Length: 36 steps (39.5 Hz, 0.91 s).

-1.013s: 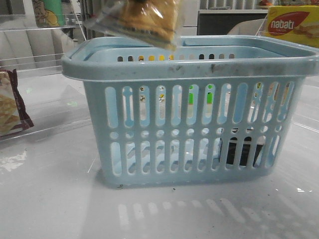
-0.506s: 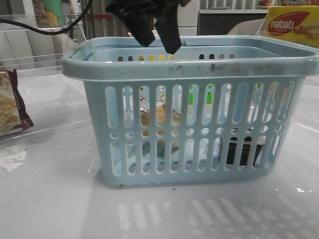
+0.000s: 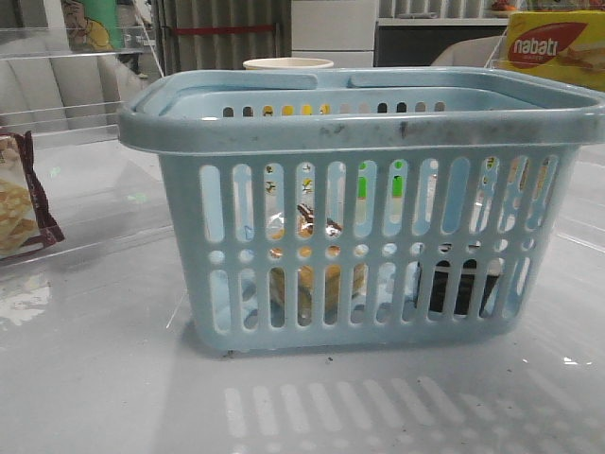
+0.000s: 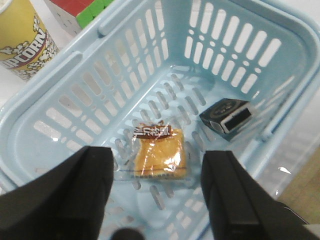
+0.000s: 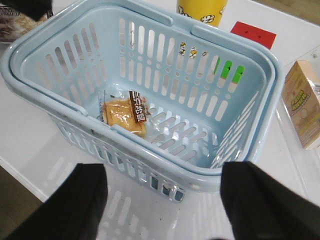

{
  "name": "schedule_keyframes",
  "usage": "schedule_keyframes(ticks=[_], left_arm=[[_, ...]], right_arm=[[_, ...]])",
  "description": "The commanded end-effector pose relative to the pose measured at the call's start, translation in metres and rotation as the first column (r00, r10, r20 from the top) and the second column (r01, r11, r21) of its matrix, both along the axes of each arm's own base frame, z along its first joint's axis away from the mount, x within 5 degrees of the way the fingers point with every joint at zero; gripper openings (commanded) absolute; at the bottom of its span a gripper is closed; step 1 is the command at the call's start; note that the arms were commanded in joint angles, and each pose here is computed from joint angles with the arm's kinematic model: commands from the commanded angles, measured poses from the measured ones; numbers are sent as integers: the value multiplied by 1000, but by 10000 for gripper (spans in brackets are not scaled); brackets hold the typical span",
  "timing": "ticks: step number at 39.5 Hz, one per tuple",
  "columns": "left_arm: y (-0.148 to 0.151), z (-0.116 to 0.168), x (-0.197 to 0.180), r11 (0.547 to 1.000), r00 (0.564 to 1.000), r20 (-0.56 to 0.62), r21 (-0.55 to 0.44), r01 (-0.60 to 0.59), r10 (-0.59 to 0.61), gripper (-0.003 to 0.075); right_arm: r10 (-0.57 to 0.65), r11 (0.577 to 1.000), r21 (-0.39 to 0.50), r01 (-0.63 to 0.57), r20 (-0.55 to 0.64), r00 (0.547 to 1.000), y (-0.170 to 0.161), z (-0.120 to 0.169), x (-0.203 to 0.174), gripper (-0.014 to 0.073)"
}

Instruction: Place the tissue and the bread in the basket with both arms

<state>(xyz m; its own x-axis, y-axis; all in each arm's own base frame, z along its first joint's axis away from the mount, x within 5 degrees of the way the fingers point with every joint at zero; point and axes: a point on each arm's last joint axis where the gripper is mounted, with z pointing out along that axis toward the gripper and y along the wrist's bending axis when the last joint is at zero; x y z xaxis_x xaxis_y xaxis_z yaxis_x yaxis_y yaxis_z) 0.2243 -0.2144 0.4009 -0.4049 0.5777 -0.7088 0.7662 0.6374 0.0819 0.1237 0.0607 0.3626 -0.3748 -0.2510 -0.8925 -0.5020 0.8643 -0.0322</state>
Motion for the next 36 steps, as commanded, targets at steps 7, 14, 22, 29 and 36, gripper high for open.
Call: schedule_keyframes(ticks=[7,14,22,29,36], left_arm=[[43,10,-62,996,997,65,-76,47,-42,454],[74,-6,-90,996,998,56,-82,23,-19,454],[110,-20,-111,987,989,67,-103,-124,131,454],[133,-30,-126,974,975,81,-110,-196,206,454],[139,-32,-131,973,974,87,-121,-196,207,454]], right_arm=[[-17,999,36,13,98,995,-1,15,1,571],[-17,999,36,13,98,995,-1,15,1,571],[-17,999,36,13,98,995,-1,15,1,571],[-16,999,35,13,96,995,-1,15,1,571],[-11,1000,16,10,68,998,-1,12,0,571]])
